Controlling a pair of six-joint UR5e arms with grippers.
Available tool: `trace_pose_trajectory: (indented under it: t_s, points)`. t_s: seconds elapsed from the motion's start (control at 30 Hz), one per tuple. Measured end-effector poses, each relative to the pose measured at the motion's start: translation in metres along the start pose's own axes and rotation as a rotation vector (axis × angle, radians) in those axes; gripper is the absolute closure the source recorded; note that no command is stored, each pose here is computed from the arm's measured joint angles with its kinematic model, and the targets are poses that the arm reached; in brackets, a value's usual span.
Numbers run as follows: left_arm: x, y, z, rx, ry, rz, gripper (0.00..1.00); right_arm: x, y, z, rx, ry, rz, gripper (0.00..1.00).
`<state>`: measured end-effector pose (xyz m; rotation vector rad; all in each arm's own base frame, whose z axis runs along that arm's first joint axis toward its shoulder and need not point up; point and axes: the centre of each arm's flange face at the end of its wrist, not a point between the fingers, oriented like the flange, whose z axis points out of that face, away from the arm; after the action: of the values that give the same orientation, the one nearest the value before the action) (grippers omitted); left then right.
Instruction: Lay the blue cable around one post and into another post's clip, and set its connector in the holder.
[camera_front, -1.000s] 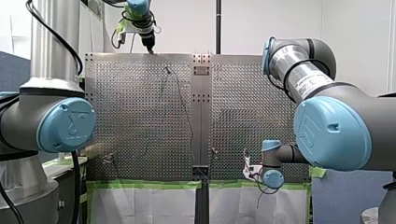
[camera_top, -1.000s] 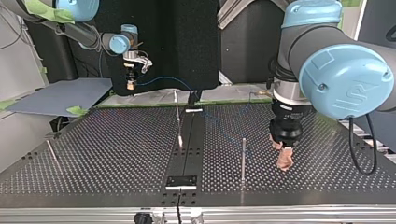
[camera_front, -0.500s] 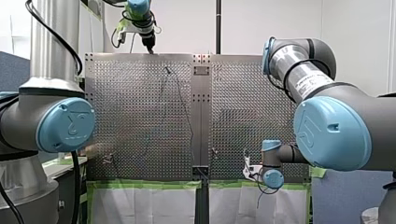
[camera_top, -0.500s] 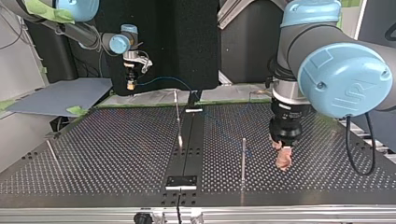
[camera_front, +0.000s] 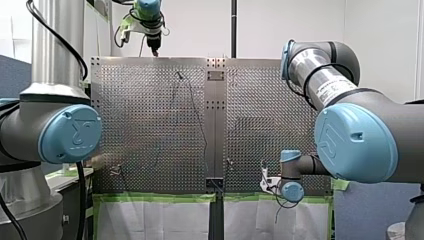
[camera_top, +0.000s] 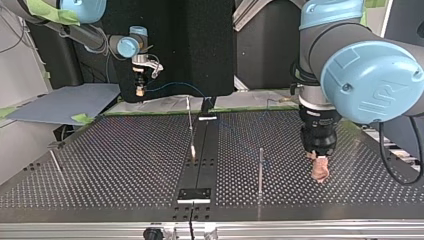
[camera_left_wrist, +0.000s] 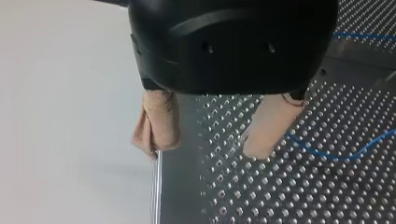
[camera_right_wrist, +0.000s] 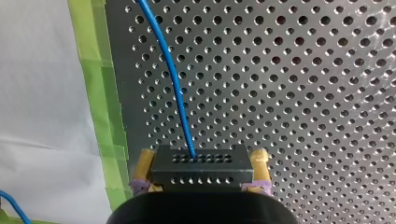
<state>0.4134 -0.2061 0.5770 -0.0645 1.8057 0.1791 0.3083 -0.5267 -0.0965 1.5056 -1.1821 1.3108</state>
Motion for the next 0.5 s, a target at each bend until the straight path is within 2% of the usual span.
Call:
trace_pose_trajectory:
  t_s: [0.5]
  points:
    - [-0.0001, 0.0006, -0.0001, -0.005, 0.0, 0.0, 0.0, 0.0, 0.0, 0.0001, 0.0, 0.001, 0.0, 1.0]
